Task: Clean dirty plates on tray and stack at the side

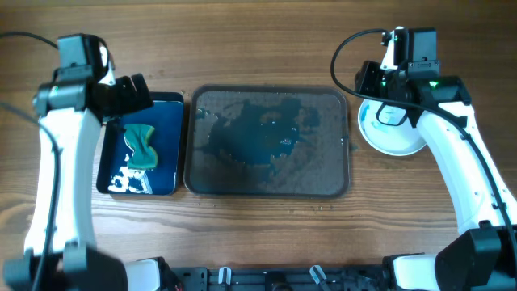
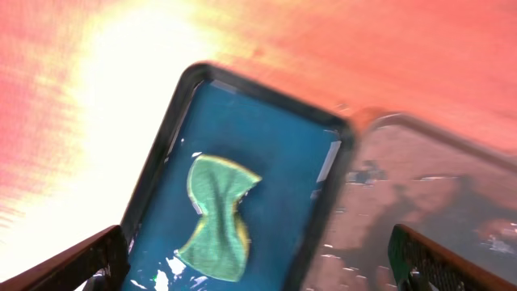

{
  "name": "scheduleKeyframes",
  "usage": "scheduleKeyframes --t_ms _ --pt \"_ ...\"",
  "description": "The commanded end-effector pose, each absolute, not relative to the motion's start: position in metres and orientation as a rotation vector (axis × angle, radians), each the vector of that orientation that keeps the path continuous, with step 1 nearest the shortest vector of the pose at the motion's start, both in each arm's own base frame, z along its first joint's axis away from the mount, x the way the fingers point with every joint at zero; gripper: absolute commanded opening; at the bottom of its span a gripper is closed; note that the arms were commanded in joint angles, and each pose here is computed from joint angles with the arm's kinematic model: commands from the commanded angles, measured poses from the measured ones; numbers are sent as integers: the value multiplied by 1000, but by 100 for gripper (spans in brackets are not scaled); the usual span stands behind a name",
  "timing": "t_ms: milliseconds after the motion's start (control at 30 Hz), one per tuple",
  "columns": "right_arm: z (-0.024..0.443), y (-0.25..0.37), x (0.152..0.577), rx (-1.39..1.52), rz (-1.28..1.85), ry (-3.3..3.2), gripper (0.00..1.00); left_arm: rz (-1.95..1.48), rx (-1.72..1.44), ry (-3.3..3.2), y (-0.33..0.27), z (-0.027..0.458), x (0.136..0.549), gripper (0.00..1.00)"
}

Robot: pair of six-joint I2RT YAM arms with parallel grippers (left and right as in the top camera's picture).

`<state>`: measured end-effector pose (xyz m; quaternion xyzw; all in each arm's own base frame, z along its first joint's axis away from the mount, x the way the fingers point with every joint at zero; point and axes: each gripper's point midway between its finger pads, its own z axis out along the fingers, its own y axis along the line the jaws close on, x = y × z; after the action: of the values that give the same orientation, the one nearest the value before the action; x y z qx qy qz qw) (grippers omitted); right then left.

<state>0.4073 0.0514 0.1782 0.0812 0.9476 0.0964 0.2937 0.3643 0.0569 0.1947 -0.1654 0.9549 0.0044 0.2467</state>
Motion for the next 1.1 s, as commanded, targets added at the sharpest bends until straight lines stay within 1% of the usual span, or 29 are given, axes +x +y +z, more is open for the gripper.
scheduleKeyframes --t_ms 0,33,67,133,167,267,367,500,600,700,867,933,1067 --pt "222 64 400 91 314 2445 54 -82 -397 2562 43 213 362 100" --pt "234 66 395 59 322 2428 55 -82 -397 2558 43 214 361 100" --pt "252 70 387 5 344 2399 68 -81 -397 2559 43 214 361 100" --pt "285 69 367 -24 340 2349 87 -82 -397 2561 43 213 361 100" --pt "300 67 358 -27 341 2325 100 -81 -397 2560 43 213 361 100" --pt "345 65 330 -36 345 2210 100 -81 -397 2561 43 213 361 100" --pt "370 62 308 -45 346 2129 100 -81 -397 2562 43 213 361 100" --pt "382 60 297 -50 341 2087 100 -81 -397 2562 43 213 361 100" --pt "383 63 298 -57 359 2080 100 -83 -397 2566 42 213 360 100" --pt "389 69 304 -124 362 2044 100 -82 -398 2569 42 212 360 100" --pt "363 62 322 -111 297 2048 100 -81 -398 2569 42 212 360 100" --pt "352 62 325 -153 263 1967 100 -81 -398 2569 42 212 360 100" --pt "322 60 309 -232 199 1752 100 -82 -398 2569 42 212 360 100"
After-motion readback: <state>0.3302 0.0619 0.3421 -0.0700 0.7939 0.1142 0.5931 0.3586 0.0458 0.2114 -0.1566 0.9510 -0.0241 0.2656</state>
